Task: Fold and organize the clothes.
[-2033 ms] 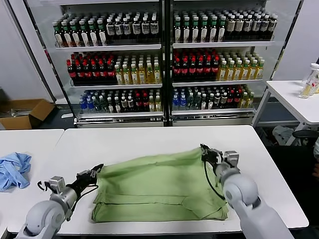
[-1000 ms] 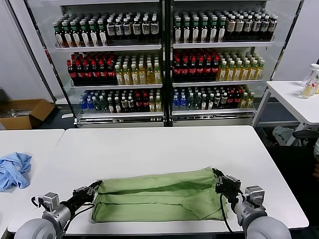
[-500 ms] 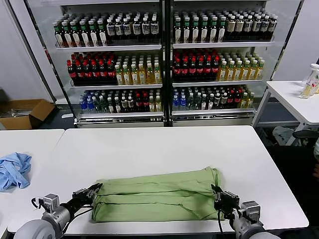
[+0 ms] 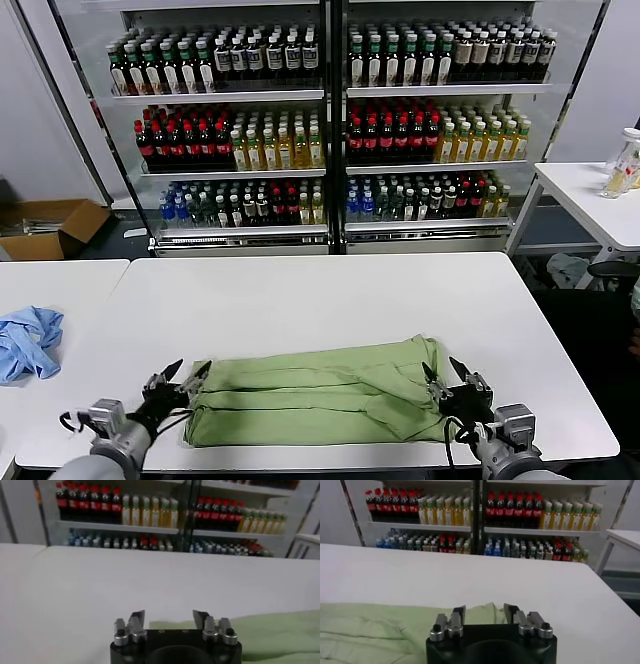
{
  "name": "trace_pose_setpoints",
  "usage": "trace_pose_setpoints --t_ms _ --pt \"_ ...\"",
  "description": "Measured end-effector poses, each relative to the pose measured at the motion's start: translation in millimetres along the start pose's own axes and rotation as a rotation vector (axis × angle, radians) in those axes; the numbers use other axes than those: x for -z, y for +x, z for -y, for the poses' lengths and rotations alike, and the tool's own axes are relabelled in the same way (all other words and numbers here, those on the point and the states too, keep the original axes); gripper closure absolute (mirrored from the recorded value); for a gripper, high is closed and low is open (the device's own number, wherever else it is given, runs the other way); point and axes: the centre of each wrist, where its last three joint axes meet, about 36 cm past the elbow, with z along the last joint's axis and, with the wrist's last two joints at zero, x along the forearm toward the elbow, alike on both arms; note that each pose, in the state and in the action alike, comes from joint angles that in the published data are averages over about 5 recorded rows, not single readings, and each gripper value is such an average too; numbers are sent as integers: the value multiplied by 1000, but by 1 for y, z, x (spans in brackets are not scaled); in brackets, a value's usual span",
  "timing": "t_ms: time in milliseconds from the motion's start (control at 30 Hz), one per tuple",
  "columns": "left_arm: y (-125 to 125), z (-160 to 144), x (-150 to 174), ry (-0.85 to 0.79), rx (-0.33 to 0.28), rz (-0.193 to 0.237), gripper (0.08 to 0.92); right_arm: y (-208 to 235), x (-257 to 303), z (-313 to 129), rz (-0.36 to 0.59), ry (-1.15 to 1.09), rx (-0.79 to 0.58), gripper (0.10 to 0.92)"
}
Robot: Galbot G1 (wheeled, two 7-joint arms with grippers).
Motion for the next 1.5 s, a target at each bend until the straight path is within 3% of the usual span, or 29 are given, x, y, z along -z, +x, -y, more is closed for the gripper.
trace_pose_setpoints --t_ms 200,333,767,1133,1300,1500 --pt "1 31 -10 32 83 -24 184 2 0 -2 3 10 -8 218" --pt "1 43 -12 53 127 -42 207 2 -1 -4 5 15 -11 201" --pt "-5 61 -18 105 195 -112 571 2 -1 -7 9 21 -12 200" --pt "-9 62 -16 73 234 -105 875 3 -1 -10 13 29 -13 200" --pt "-3 51 -5 4 285 -75 906 3 2 -8 24 37 -17 200" --pt "12 13 16 -103 405 -22 906 1 4 -8 32 38 -18 200"
